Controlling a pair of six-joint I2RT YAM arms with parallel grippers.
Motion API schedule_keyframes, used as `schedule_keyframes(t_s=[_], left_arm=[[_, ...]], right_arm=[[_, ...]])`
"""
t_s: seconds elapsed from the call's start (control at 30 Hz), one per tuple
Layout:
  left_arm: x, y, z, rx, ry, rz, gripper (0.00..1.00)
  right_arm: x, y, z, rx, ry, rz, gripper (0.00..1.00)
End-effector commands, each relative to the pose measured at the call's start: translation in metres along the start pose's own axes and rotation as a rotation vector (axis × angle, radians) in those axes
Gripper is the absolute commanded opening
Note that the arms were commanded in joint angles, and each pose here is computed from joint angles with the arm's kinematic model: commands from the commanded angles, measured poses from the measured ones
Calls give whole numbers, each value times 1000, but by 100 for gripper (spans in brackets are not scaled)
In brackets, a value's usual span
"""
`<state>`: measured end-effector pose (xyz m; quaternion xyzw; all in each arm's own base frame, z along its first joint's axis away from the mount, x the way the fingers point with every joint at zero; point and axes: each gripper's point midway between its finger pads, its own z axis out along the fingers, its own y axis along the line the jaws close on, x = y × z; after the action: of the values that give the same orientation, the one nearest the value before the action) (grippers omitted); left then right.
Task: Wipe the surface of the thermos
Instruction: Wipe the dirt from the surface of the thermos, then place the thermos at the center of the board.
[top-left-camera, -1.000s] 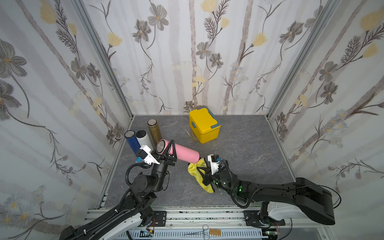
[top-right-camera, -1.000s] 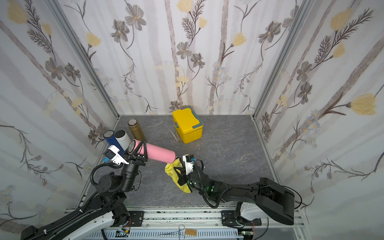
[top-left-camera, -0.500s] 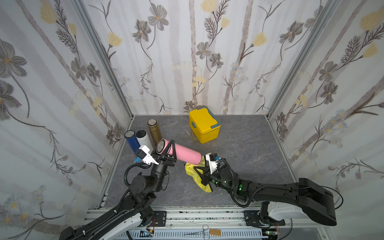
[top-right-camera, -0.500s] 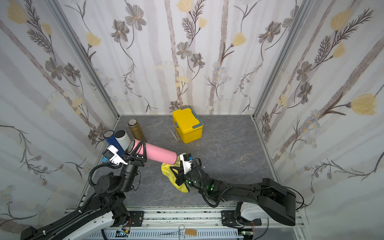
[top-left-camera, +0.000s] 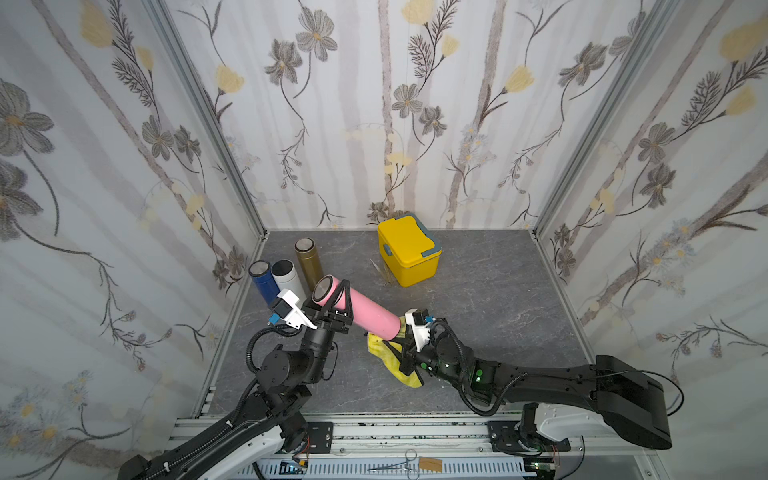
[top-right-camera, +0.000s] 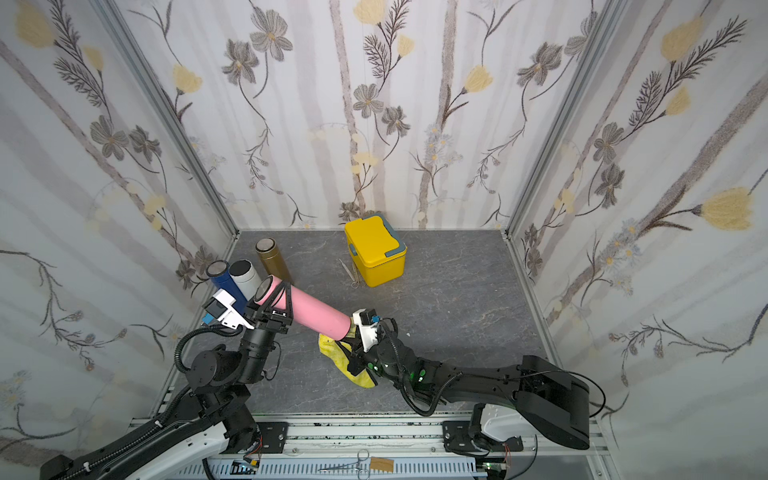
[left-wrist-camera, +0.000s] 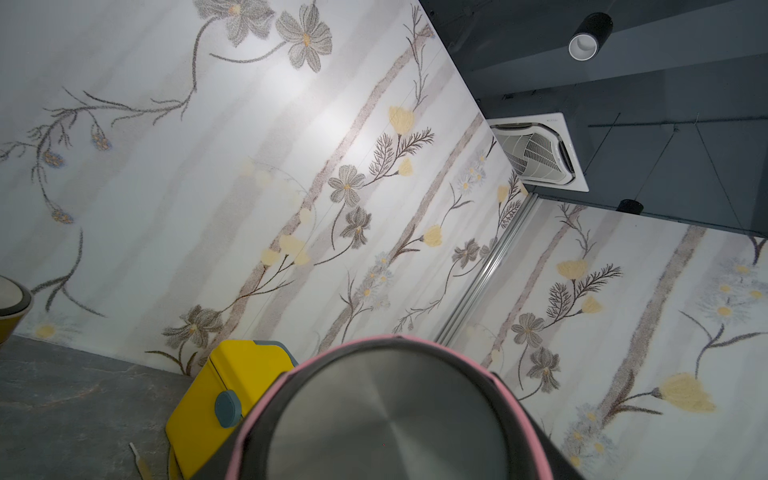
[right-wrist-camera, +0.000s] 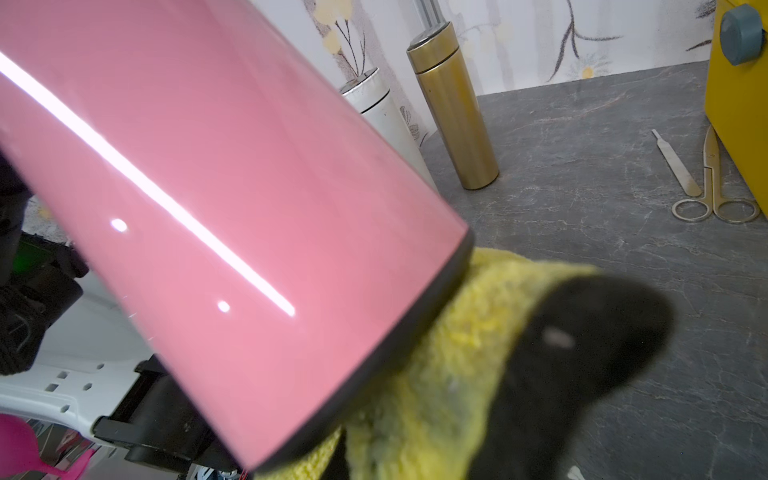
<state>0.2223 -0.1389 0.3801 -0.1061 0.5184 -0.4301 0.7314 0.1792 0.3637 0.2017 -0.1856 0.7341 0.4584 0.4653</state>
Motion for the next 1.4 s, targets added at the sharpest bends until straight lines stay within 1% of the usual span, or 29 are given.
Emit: schedule_keyframes(t_s=[0.0,0.03,0.1,0.17,0.27,0.33,0.4,0.5,0.63,0.7,0.77,0.97,1.0,1.03,1.17,1.27,1.37], left_arm=[[-7,-8,1,33,-20,-30,0],[-8,-8,1,33,-21,-30,0],[-7,-8,1,30,-21,-27,0],[-7,-6,2,23,-22,-19,0],[-5,-1,2,-3,-34,8,0],[-3,0,5,-4,-38,43,0],[2,0,11,-22,-20,73,0],[22,-5,26,-15,47,115,0],[57,-15,44,18,134,141,0],[71,-17,51,16,157,165,0],[85,-18,57,8,174,191,0],[129,-29,72,27,233,253,0],[136,-30,76,26,243,260,0],[150,-29,79,22,271,276,0],[189,-27,91,18,317,330,0],[220,-24,94,26,322,399,0],[236,-17,100,8,285,457,0]], right_arm=[[-23,-19,-9,44,-103,63,0],[-23,-27,-11,55,-104,81,0],[-21,-32,-14,68,-99,74,0],[-19,-39,-16,119,-79,67,0],[-25,-58,-29,240,-88,58,0],[-35,-72,-46,336,-123,49,0],[-47,-88,-65,435,-156,39,0],[-68,-117,-97,597,-222,28,0],[-86,-156,-129,744,-306,22,0],[-92,-175,-142,821,-329,17,0],[-102,-200,-160,928,-368,21,0],[-111,-261,-204,1150,-435,44,0],[-109,-270,-208,1170,-436,55,0],[-106,-280,-213,1185,-440,73,0],[-92,-311,-220,1225,-426,118,0],[-85,-322,-221,1260,-414,122,0],[-85,-323,-215,1237,-408,120,0]])
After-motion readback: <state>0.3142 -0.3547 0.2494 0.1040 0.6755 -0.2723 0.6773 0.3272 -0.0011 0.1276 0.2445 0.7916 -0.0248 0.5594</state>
